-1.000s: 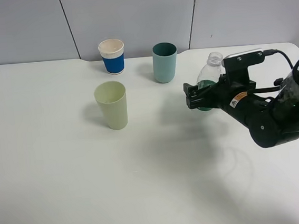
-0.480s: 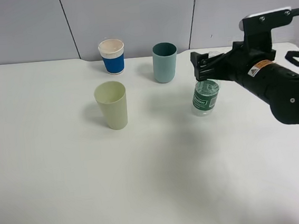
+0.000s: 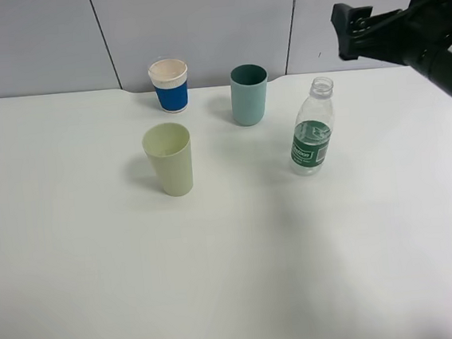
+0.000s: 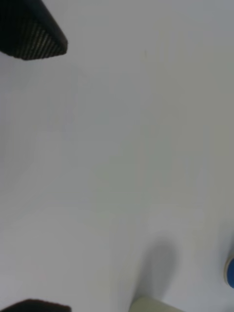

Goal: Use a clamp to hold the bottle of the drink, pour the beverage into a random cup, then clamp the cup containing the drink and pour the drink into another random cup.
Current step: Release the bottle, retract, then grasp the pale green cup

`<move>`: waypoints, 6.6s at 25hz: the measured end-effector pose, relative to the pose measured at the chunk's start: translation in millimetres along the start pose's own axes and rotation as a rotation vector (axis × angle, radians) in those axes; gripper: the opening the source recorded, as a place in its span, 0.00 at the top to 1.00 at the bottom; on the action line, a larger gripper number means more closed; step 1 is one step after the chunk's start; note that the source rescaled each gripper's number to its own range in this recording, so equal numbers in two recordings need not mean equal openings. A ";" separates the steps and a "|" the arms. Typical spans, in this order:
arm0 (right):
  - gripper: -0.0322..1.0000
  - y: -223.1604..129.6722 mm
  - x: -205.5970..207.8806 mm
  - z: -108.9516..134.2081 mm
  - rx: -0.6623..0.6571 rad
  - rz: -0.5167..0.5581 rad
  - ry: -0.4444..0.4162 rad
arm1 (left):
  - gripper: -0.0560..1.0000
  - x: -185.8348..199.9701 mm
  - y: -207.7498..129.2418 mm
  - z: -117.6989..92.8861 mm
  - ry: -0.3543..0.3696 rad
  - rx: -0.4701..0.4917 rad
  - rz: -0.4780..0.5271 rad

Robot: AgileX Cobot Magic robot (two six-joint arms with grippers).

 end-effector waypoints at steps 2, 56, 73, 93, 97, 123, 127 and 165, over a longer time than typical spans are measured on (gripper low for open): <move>0.07 8.5 5.1 -9.3 0.043 0.001 -0.010 | 0.00 0.0 0.0 0.0 0.000 0.000 0.000; 0.06 -14.0 265.6 -43.5 0.006 0.495 -0.068 | 0.00 0.0 0.0 0.0 0.000 0.000 0.000; 0.06 -14.1 265.1 -43.5 -0.030 0.492 -0.077 | 0.00 0.0 0.0 0.0 0.000 0.000 0.000; 0.06 -13.9 265.2 -46.7 -0.041 0.488 -0.120 | 0.00 0.0 0.0 0.0 0.000 0.000 0.000; 0.06 -13.9 265.2 -46.7 -0.041 0.488 -0.120 | 0.00 0.0 0.0 0.0 0.000 0.000 0.000; 0.06 -13.9 265.2 -46.7 -0.041 0.488 -0.120 | 0.00 0.0 -0.4 2.7 0.015 -0.007 0.003; 0.06 -13.9 265.2 -46.7 -0.041 0.488 -0.120 | 0.00 -0.8 -0.3 1.3 0.006 -0.009 0.007; 0.06 -13.9 265.2 -46.7 -0.041 0.488 -0.120 | 0.00 -159.3 -42.0 -110.8 -0.480 -0.415 0.321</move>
Point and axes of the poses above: a point on each arm's last joint axis where the gripper is mounted, x pointing back along that axis away from the gripper, z along the wrist's bending axis when the last joint is at zero, y = z × x, the point moved 9 cm from there along -x, pointing out along that axis toward the gripper, and after that the axes turned 8 degrees about -x, right-handed, at the moved point
